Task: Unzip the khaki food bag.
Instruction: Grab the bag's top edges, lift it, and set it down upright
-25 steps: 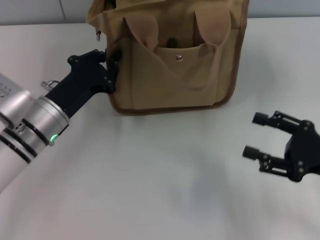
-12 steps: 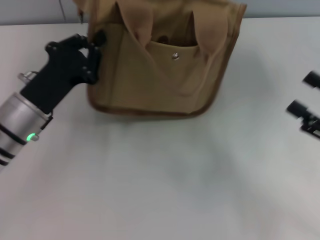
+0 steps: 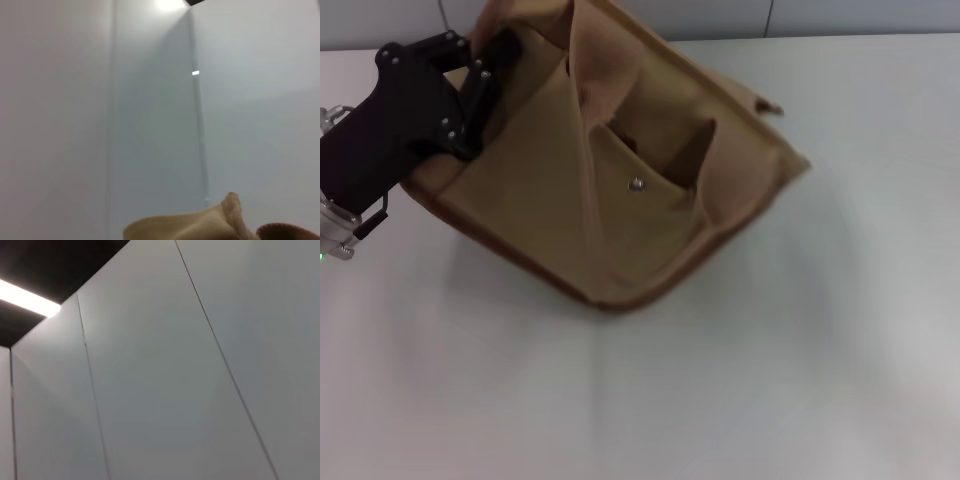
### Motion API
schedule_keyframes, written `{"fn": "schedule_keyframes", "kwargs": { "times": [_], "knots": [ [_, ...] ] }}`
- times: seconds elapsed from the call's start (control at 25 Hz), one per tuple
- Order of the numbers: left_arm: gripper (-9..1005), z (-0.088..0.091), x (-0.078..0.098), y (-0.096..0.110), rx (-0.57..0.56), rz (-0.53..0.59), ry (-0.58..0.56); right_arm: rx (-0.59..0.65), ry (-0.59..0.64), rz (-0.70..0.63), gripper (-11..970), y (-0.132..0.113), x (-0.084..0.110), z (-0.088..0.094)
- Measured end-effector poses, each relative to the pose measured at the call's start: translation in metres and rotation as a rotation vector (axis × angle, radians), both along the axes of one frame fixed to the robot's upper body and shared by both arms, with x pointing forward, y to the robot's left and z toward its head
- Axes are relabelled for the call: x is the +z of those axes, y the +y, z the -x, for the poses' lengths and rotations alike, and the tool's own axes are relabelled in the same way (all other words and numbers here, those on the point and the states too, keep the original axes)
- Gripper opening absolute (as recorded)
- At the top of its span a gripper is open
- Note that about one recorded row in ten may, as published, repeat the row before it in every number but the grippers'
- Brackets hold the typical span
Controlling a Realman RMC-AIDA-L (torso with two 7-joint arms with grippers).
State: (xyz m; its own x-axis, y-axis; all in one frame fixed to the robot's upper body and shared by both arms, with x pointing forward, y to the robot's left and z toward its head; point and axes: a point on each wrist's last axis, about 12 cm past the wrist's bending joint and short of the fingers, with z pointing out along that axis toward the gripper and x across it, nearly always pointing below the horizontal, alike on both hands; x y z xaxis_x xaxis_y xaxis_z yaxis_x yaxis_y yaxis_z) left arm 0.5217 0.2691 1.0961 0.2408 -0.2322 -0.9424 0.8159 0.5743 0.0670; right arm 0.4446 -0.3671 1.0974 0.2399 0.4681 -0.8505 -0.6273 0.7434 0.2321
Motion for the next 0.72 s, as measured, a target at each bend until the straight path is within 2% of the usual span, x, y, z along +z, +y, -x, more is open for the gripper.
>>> {"fn": "schedule_keyframes", "kwargs": {
  "times": [0.2, 0.44, 0.6, 0.72],
  "knots": [
    [62, 0.002, 0.006, -0.007, -0.097, -0.047, -0.043, 0.139, -0.025, 0.044, 731, 0.019, 0.015, -0.029],
    [64, 0.004, 0.006, -0.01, -0.123, -0.049, -0.051, 0.378, -0.018, 0.185, 728, 0.06, 0.035, -0.071],
    [65, 0.005, 0.005, -0.011, -0.122, -0.045, -0.049, 0.522, 0.012, 0.337, 726, 0.092, 0.037, -0.086],
    [66, 0.005, 0.005, -0.011, -0.125, -0.044, -0.051, 0.559, 0.033, 0.416, 724, 0.106, 0.036, -0.093]
  ]
}}
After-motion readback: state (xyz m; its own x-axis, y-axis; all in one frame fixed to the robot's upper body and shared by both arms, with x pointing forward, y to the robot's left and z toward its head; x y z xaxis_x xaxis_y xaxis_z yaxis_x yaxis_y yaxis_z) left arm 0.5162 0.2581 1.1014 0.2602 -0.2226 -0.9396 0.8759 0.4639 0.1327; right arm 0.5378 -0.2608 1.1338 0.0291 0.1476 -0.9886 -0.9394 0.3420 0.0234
